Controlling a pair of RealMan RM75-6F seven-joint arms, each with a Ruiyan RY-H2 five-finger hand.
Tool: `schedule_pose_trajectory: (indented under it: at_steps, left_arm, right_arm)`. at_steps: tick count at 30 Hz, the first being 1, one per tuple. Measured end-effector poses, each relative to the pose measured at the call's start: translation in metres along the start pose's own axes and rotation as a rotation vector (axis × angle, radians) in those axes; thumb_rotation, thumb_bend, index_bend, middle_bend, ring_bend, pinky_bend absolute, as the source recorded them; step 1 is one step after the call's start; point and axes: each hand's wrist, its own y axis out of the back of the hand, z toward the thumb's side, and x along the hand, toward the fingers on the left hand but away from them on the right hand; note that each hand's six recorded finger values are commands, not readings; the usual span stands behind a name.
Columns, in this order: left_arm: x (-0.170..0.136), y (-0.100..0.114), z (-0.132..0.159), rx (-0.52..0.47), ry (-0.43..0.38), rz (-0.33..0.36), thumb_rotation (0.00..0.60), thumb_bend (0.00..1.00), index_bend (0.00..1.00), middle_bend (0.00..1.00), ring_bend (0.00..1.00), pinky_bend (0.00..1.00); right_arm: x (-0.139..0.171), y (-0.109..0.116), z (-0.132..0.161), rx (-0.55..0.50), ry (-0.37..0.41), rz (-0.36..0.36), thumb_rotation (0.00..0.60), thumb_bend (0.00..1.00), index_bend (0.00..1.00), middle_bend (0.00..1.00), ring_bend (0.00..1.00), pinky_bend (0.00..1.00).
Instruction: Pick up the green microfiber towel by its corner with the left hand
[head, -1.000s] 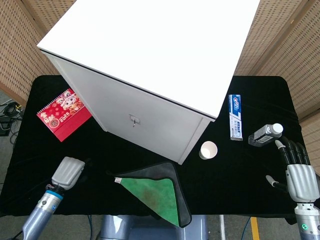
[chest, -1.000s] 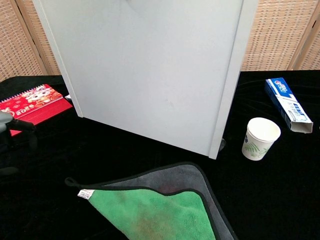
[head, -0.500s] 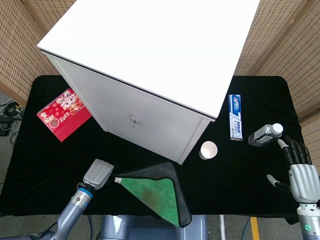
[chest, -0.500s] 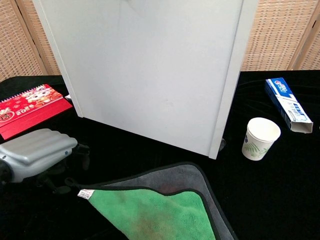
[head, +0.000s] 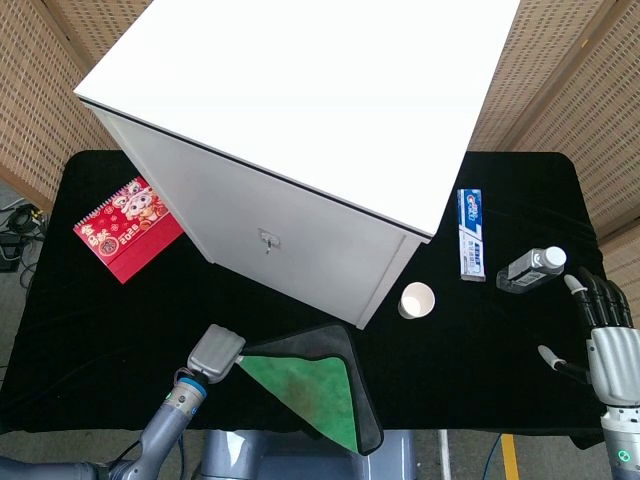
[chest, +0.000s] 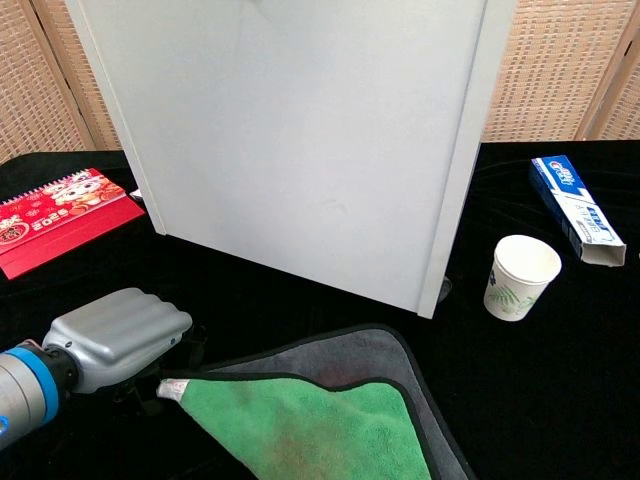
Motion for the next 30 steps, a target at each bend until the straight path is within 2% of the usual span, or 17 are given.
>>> schedule_pose_trajectory:
  at_steps: [3, 6, 8, 13, 17, 23, 30]
  left_arm:
    - [0.002, -0.002, 0.002, 0.018, 0.000, -0.002, 0.600, 0.35, 0.47, 0.95, 0.87, 0.79]
    - [0.002, -0.003, 0.004, 0.028, -0.005, 0.000, 0.600, 0.53, 0.54, 0.95, 0.87, 0.79]
    - [0.002, -0.003, 0.004, 0.032, -0.006, 0.004, 0.600, 0.58, 0.56, 0.96, 0.87, 0.79]
    - [0.001, 0.000, 0.006, 0.048, -0.014, 0.030, 0.600, 0.60, 0.58, 0.96, 0.87, 0.79]
    - [-0.001, 0.008, 0.006, 0.091, -0.031, 0.079, 0.600, 0.60, 0.59, 0.96, 0.87, 0.79]
    - [-0.008, 0.031, 0.004, 0.183, -0.070, 0.194, 0.600, 0.60, 0.61, 0.96, 0.87, 0.79]
    - [-0.020, 0.076, -0.006, 0.364, -0.104, 0.373, 0.600, 0.60, 0.62, 0.96, 0.87, 0.79]
  right_arm:
    - [0.000, -0.001, 0.001, -0.005, 0.004, 0.001, 0.600, 0.17, 0.03, 0.00, 0.00, 0.00]
    - [0.000, -0.001, 0.001, -0.007, 0.007, -0.003, 0.600, 0.17, 0.03, 0.00, 0.00, 0.00]
    - [0.000, -0.001, 0.001, -0.007, 0.007, -0.004, 0.600, 0.17, 0.03, 0.00, 0.00, 0.00]
    - [0.000, 0.000, 0.001, -0.013, 0.005, -0.006, 0.600, 0.17, 0.03, 0.00, 0.00, 0.00]
    - [0.000, 0.001, 0.000, -0.017, 0.004, -0.009, 0.600, 0.17, 0.03, 0.00, 0.00, 0.00]
    - [0.000, 0.001, 0.000, -0.016, 0.002, -0.011, 0.600, 0.17, 0.03, 0.00, 0.00, 0.00]
    - [0.001, 0.002, 0.001, -0.015, 0.005, -0.017, 0.600, 0.17, 0.03, 0.00, 0.00, 0.00]
